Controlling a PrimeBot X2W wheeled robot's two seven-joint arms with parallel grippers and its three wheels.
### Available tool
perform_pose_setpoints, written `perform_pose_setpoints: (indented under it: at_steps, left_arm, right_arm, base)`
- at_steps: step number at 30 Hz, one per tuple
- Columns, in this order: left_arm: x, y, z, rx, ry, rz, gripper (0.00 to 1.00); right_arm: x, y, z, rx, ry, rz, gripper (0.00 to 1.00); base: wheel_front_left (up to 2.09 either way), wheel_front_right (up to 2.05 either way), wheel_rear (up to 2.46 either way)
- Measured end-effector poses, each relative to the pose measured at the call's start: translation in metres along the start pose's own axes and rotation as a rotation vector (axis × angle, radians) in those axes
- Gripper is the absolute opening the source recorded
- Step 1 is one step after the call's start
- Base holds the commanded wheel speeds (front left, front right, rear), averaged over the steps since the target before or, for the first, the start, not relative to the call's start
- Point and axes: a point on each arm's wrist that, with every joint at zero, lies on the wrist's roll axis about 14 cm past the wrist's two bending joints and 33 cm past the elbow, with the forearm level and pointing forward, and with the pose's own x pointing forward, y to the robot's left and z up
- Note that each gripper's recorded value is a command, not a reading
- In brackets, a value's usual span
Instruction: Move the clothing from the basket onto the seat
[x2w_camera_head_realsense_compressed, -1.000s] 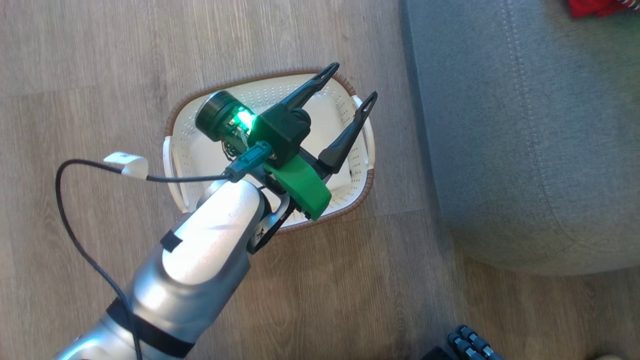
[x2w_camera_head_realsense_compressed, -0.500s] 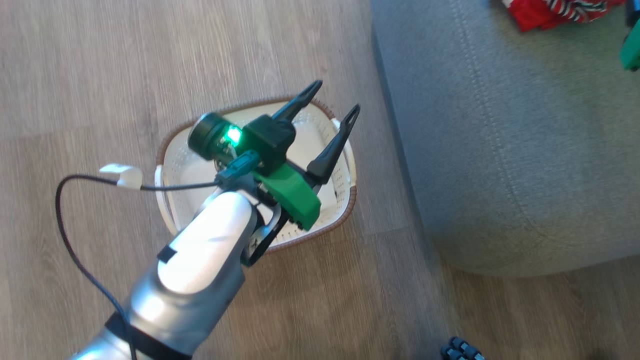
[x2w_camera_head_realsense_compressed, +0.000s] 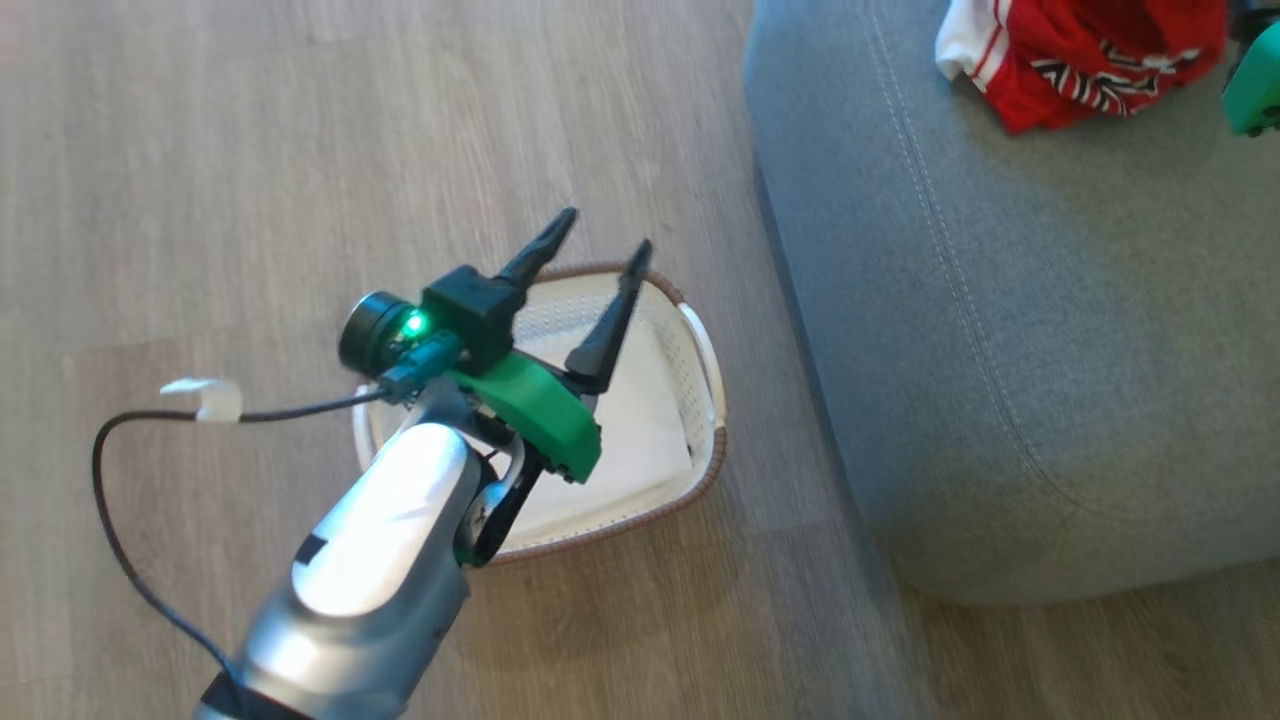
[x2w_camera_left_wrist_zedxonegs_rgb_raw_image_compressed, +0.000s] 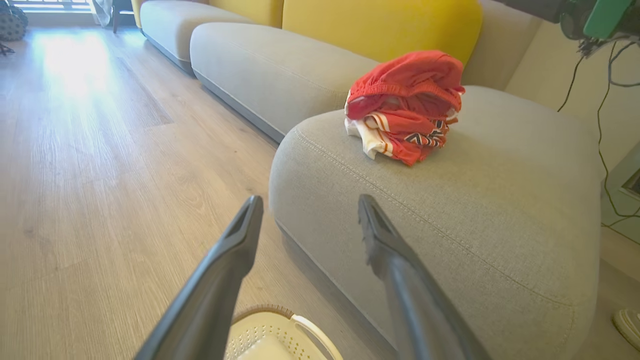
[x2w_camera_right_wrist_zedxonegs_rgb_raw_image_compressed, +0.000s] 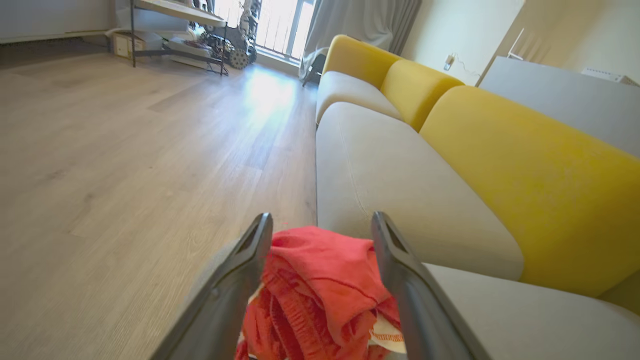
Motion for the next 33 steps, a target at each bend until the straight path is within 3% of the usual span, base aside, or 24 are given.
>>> perform_pose_setpoints:
  at_steps: [7,15,25,33]
  left_arm:
    - [-0.030,0.039,0.018,-0.006,-0.033,0.179,1.00]
    - [-0.093,0.096,0.028,0.014,-0.049,0.446,1.00]
    - [-0.156,0.128,0.036,0.020,-0.076,0.629,1.00]
    - [-0.206,0.126,0.031,0.032,-0.071,0.709,1.00]
  right_arm:
    - [-0.003,0.033,0.011,0.031,-0.036,0.067,1.00]
    - [-0.017,0.097,0.019,0.131,-0.101,0.146,1.00]
    - [-0.051,0.156,0.016,0.240,-0.140,0.196,1.00]
    - [-0.099,0.188,0.011,0.325,-0.152,0.203,1.00]
  base:
    - [0.00,0.00,0.00]
    - [0.00,0.00,0.00]
    - [0.00,0.00,0.00]
    - [0.00,0.00,0.00]
